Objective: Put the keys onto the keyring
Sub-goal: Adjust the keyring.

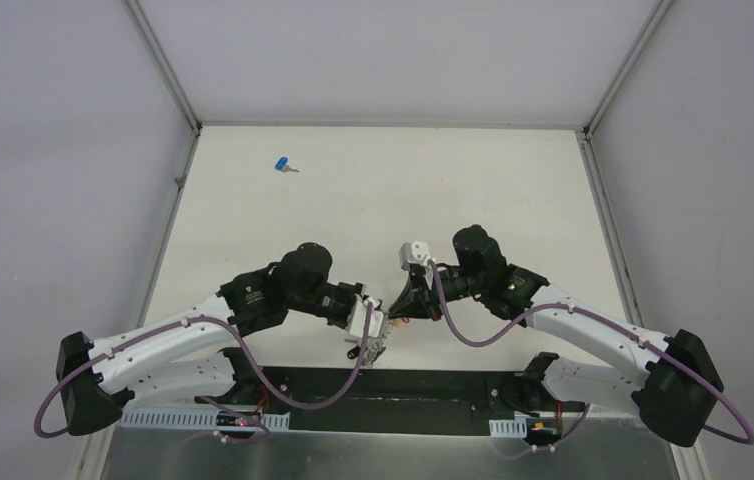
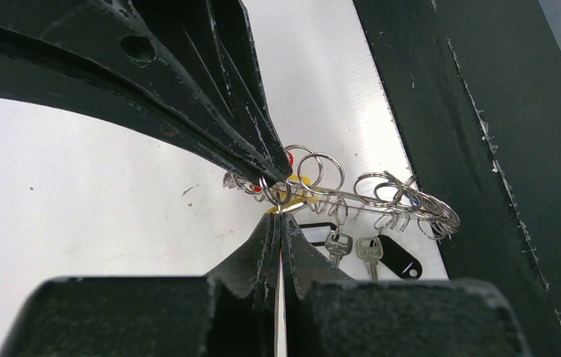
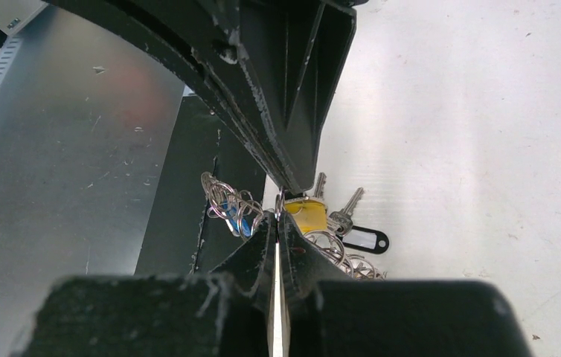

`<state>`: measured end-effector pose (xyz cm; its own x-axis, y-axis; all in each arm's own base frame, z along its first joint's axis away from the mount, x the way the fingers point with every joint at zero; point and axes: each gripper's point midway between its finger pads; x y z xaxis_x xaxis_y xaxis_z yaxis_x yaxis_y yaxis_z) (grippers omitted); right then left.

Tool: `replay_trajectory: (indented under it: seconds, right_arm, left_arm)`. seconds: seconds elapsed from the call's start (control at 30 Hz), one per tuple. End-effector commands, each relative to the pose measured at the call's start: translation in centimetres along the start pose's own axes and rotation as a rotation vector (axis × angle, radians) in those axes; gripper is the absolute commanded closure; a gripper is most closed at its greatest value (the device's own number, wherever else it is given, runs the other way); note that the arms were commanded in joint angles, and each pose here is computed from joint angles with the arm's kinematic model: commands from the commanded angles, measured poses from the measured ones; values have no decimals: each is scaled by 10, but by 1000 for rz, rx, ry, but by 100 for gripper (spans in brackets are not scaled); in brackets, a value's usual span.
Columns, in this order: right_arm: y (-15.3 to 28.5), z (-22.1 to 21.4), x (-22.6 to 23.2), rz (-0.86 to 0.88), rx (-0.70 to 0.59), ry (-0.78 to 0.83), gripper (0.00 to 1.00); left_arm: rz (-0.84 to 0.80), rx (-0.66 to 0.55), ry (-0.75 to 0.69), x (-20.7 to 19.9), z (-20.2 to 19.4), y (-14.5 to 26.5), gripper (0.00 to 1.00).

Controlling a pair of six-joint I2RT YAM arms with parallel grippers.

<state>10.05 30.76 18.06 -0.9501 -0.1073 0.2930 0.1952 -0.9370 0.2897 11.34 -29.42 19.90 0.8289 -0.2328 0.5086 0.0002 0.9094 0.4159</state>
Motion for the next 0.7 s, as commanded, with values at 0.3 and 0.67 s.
replay_trajectory:
  seconds: [0.3, 0.67]
  right_arm:
    - [4, 47, 0, -45, -133, 40, 100]
    - [8, 51, -2, -81, -166, 32, 100]
  left_arm:
    - [31, 59, -89, -9, 7, -1, 100]
    - [103, 110, -98, -12, 4, 8, 90]
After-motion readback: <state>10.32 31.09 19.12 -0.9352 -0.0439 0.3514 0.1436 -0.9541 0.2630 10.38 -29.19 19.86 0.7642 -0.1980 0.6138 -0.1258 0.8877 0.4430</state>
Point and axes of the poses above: each gripper's point midway between its finger pads, its own y axis back along the fingers, its own x axis along the line the jaws close on, z = x × y, and after that the axes turned 7 degrees about -y, right-handed
